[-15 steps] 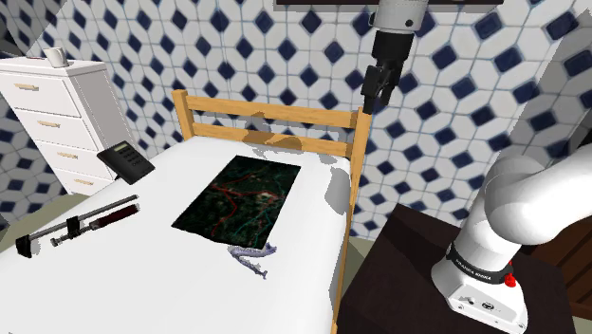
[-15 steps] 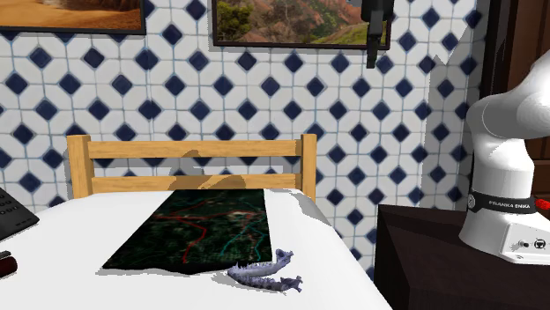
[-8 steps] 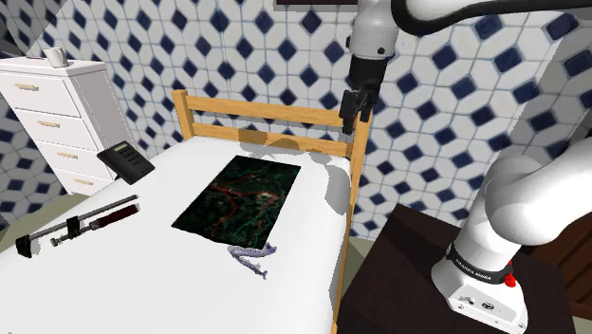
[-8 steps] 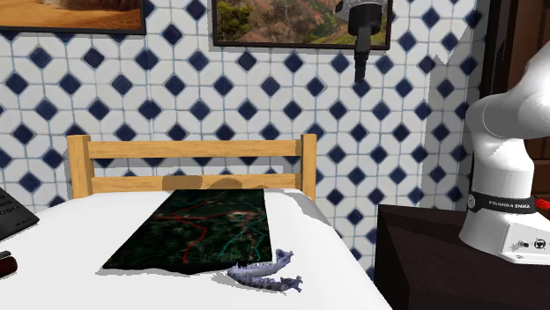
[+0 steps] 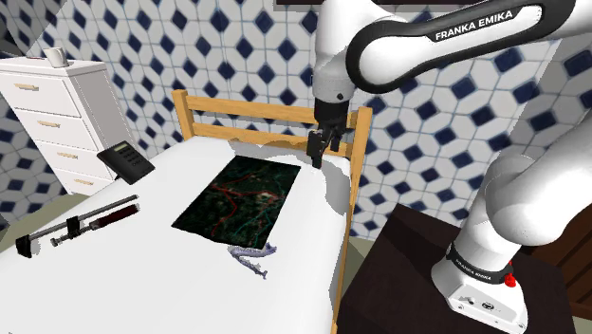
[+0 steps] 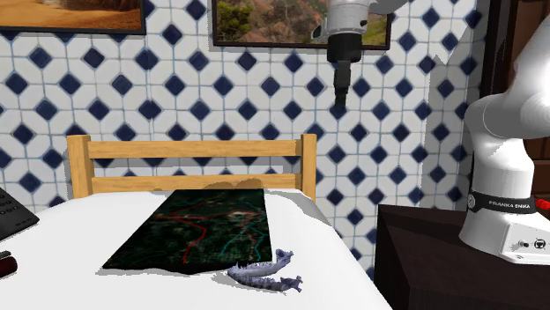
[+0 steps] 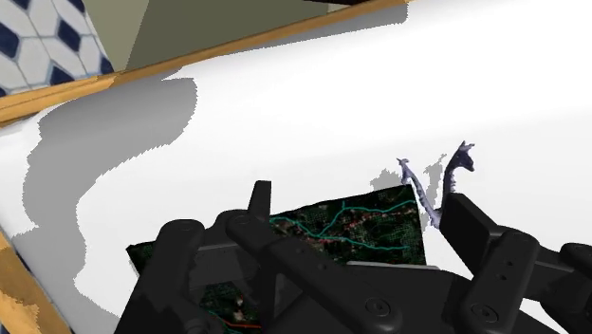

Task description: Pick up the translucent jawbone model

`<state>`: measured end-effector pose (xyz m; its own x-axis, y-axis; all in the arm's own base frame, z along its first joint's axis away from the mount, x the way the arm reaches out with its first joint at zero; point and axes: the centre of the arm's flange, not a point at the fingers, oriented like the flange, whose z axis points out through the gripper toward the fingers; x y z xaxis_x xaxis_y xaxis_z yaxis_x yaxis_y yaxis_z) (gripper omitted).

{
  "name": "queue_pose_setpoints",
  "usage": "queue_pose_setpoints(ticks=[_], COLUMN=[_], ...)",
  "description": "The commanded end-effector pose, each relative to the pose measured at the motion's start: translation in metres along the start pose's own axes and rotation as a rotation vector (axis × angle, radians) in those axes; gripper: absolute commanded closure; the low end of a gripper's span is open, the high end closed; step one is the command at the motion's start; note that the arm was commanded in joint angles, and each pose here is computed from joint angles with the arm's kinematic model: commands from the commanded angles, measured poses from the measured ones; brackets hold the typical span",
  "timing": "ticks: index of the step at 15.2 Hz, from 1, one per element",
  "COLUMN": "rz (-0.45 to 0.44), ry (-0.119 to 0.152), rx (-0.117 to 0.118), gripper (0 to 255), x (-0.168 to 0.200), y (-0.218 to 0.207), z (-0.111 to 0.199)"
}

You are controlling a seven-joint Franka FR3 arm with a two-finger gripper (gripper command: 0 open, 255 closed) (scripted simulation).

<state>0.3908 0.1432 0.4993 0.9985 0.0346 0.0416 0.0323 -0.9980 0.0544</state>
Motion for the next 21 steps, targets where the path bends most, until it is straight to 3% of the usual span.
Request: queue_pose_setpoints(ticks=[1, 21], rz=[-0.015, -0.157], ry=[0.000, -0.016], rx=[-0.008, -0.095], gripper=[0, 0], x=[0.010, 0.095], y=[-0.018, -0.186], z=[0.017, 0.214])
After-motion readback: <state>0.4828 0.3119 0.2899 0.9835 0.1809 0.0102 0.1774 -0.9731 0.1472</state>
